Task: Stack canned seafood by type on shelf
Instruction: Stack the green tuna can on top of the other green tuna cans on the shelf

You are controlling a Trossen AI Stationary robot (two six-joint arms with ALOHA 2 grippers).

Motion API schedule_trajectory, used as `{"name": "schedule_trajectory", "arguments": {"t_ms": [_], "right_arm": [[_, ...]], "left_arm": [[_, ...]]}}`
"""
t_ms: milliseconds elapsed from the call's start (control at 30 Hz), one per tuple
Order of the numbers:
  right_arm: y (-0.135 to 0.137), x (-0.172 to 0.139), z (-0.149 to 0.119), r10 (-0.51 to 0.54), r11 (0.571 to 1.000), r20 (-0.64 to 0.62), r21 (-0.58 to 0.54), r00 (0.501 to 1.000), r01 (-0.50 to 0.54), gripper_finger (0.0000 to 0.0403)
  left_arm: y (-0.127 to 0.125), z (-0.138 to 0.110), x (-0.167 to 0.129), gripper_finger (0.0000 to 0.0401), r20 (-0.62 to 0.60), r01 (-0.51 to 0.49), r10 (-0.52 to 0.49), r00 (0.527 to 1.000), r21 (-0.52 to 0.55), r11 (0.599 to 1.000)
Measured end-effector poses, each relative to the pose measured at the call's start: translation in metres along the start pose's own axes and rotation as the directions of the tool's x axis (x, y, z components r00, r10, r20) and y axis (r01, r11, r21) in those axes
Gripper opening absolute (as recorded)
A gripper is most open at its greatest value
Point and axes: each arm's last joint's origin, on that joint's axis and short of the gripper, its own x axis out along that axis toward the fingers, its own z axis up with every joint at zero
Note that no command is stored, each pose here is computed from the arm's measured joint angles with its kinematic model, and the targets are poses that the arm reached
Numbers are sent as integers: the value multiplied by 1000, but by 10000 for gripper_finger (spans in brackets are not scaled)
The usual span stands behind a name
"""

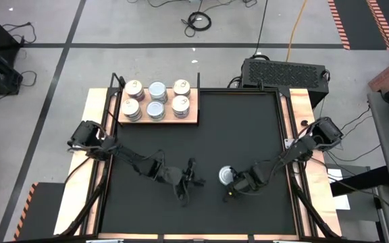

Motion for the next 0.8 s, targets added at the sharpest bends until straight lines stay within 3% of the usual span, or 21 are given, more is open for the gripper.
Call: {"name": "schedule_trajectory", "arguments": {"t_ms": [200, 333, 600, 800], "right_arm": [[2, 3, 29, 43, 998, 97, -48, 994, -38, 0], [4, 4, 46, 90, 993, 167, -84, 982, -77, 0], [6, 5, 61, 136, 986, 195, -125, 971, -113, 0], [8, 5, 61, 152, 984, 201, -122, 968, -129, 0]], "left_arm": [[29, -18, 6, 78, 4, 21, -21, 1000, -35, 999], [43, -29, 8, 102, -5, 34, -34, 999, -56, 998], [38, -36, 7, 199, -83, 82, -74, 994, 99, 992], [44, -44, 7, 217, -138, 71, -58, 989, 92, 993]]}}
